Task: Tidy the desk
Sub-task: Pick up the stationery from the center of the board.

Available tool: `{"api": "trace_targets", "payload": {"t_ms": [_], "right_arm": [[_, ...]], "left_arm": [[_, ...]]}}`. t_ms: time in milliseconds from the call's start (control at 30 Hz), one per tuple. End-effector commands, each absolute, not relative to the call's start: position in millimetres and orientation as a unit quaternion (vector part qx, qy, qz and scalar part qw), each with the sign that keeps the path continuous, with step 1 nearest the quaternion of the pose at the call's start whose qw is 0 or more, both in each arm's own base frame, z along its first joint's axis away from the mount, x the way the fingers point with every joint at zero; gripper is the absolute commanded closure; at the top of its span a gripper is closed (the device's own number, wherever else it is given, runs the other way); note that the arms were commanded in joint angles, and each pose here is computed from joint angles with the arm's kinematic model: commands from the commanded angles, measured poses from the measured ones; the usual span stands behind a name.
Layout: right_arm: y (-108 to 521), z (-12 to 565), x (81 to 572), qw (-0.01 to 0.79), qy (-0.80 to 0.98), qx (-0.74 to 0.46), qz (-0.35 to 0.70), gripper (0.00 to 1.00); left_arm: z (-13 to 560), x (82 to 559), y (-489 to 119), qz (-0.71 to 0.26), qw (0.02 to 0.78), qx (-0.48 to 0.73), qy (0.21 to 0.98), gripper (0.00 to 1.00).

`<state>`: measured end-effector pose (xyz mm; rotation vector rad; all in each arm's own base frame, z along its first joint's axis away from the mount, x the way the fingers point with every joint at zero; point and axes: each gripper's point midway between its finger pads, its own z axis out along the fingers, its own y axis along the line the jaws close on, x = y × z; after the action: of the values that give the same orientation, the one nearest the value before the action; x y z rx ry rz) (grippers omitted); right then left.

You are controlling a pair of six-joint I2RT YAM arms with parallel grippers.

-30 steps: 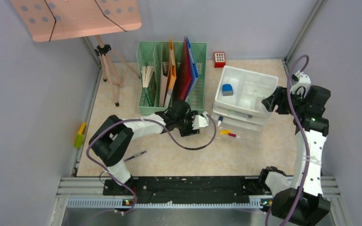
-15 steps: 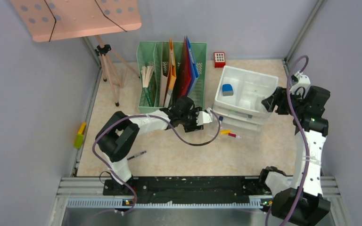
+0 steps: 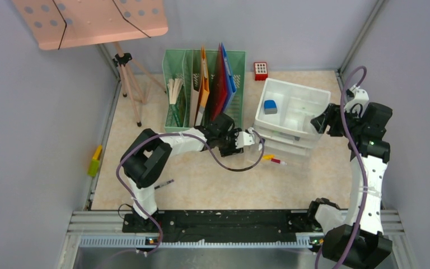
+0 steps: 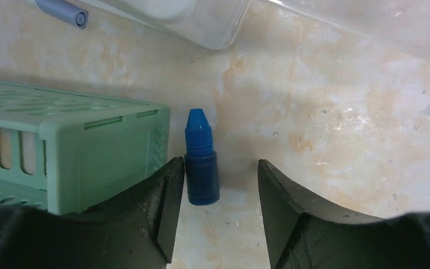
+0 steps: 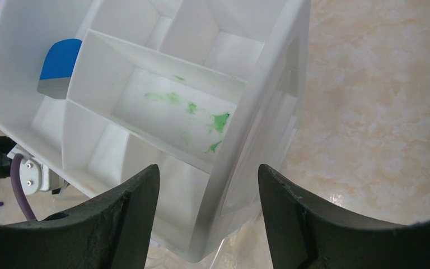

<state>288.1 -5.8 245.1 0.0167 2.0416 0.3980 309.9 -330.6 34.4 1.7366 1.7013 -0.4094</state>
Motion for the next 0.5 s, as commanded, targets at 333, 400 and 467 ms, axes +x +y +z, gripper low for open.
{"api": "trace_targets", "payload": {"t_ms": [333, 400, 467], "right_arm": [[-8, 256, 290, 0.527, 0.836, -0.006, 0.156, 0.35], [-8, 257, 289, 0.527, 0.836, -0.006, 0.155, 0.35], [-8, 257, 290, 0.527, 0.835, -0.006, 0.155, 0.35]], "left_arm": [[25, 301, -320, -0.164, 0.317, 0.653, 0.669, 0.66], [30, 301, -317, -0.161, 0.322, 0.645, 0.674, 0.7], [37, 301, -312, -0.159, 0.326, 0.636, 0.682, 0.74]]}}
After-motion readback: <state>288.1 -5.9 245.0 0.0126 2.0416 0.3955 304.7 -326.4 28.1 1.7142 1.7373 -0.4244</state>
